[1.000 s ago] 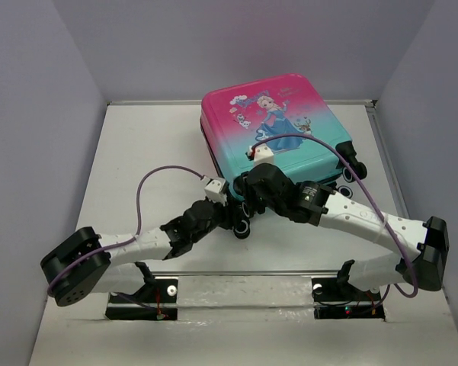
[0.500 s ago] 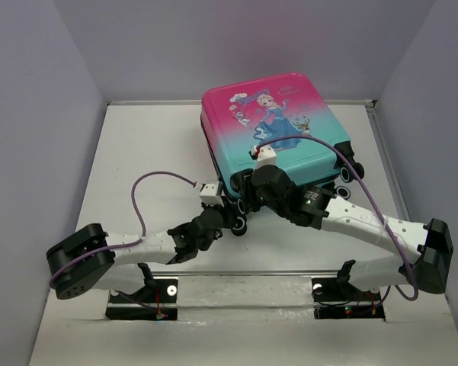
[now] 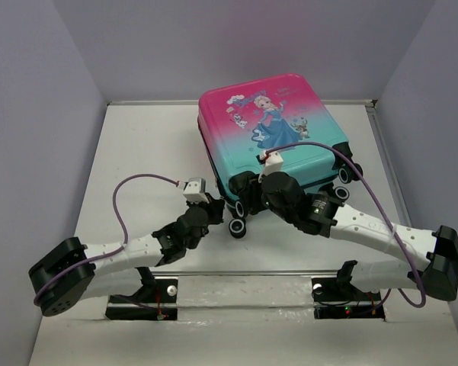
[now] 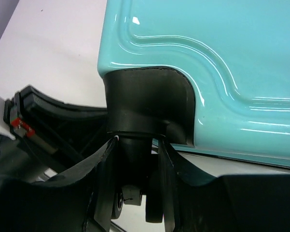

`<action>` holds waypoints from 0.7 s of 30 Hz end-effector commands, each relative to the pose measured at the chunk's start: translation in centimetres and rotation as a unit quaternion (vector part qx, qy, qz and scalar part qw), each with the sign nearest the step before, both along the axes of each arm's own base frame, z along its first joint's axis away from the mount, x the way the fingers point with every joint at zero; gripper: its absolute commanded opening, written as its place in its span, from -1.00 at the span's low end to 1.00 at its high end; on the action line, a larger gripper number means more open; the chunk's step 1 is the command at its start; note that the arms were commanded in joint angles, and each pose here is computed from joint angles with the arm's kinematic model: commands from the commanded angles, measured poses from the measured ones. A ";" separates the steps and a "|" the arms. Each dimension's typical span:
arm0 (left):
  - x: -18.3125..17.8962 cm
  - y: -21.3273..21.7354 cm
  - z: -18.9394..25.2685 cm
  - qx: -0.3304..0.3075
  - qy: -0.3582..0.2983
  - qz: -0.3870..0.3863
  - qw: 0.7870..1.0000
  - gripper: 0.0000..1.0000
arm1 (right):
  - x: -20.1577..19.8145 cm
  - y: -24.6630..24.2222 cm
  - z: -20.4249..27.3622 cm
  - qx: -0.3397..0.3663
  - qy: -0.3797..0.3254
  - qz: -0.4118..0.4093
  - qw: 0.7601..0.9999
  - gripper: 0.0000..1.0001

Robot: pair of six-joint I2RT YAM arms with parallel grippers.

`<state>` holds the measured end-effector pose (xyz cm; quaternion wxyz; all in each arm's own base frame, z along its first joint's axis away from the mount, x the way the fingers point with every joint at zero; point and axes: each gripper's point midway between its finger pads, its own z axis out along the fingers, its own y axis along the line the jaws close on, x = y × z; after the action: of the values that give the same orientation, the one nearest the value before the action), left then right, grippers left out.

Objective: Pack the luggage

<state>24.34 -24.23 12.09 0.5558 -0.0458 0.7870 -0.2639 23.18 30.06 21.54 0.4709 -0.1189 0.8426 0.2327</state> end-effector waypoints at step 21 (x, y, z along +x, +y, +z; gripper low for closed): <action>5.0 15.8 15.1 -0.136 -0.102 0.226 0.959 0.88 | -5.6 9.2 -2.0 -0.045 0.014 0.175 0.983 -0.86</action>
<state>31.97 -11.46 18.78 0.6093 -0.2241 0.7312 -0.2093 18.31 34.93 17.46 0.4015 -0.2399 0.8490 0.2458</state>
